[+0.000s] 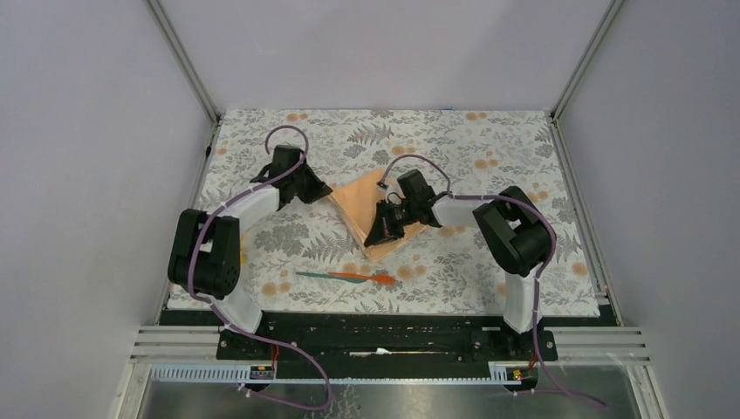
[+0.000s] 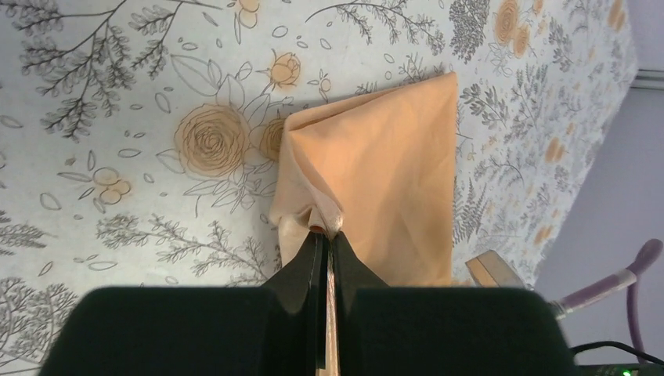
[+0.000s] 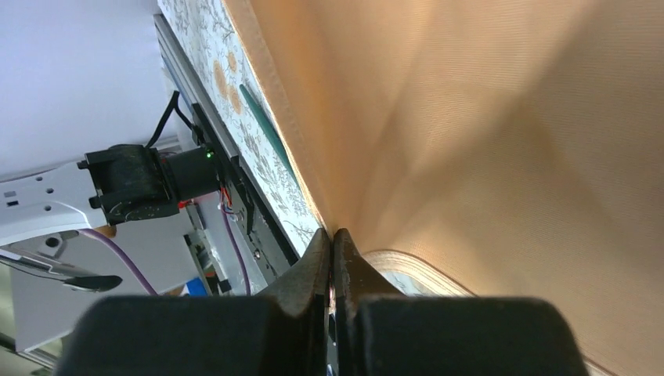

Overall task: Fold the napkin into a case and place the utensils inside
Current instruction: Pick up the lower triangle-folded napkin from the center of the board, then fold the lower triangle-folded napkin at the center of the board.

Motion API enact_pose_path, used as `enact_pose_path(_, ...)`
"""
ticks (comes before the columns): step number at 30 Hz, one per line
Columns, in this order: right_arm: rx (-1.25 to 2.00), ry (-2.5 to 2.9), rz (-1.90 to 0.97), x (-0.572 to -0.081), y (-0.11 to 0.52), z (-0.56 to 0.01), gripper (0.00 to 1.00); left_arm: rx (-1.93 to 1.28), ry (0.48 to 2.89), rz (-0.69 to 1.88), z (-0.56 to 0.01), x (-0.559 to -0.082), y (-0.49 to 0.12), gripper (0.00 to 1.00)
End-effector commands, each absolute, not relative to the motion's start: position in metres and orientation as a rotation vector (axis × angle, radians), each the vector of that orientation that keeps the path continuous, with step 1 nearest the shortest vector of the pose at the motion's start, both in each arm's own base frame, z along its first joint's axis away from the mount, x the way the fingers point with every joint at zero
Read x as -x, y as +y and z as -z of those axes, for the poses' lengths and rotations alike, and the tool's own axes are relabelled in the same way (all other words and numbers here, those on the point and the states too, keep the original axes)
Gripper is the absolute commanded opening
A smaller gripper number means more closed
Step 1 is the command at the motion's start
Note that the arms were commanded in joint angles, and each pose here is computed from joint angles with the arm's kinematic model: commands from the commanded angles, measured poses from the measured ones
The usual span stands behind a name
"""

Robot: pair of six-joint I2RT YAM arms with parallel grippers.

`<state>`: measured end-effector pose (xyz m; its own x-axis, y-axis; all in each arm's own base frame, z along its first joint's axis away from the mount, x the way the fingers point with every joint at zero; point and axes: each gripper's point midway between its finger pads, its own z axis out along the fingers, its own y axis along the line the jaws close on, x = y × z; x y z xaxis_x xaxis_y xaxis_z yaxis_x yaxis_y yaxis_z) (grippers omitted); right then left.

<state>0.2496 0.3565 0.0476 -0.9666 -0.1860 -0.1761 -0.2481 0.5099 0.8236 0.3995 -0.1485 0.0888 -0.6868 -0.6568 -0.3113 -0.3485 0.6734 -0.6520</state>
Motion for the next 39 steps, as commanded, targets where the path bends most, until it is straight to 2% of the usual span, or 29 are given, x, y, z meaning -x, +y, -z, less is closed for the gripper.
enact_pose_path(1, 0.328, 2.637, -1.577, -0.255, 0.343, -0.062, 0.0, 0.827, 2.306, 0.571, -0.089, -0.424, -0.139, 0.0)
enact_pose_path(7, 0.27, 2.653, -1.565, -0.262, 0.328, -0.054, 0.0, 0.831, 2.317, 0.52, -0.085, -0.441, -0.159, 0.0)
enact_pose_path(22, 0.298, 2.772, -1.287, -0.265, 0.303, -0.022, 0.0, 0.719, 2.406, 0.627, -0.061, -0.462, -0.214, 0.0)
enact_pose_path(39, 0.315, 2.743, -1.224, -0.27, 0.294, -0.038, 0.0, 0.689, 2.326, 0.636, -0.088, -0.464, -0.215, 0.0)
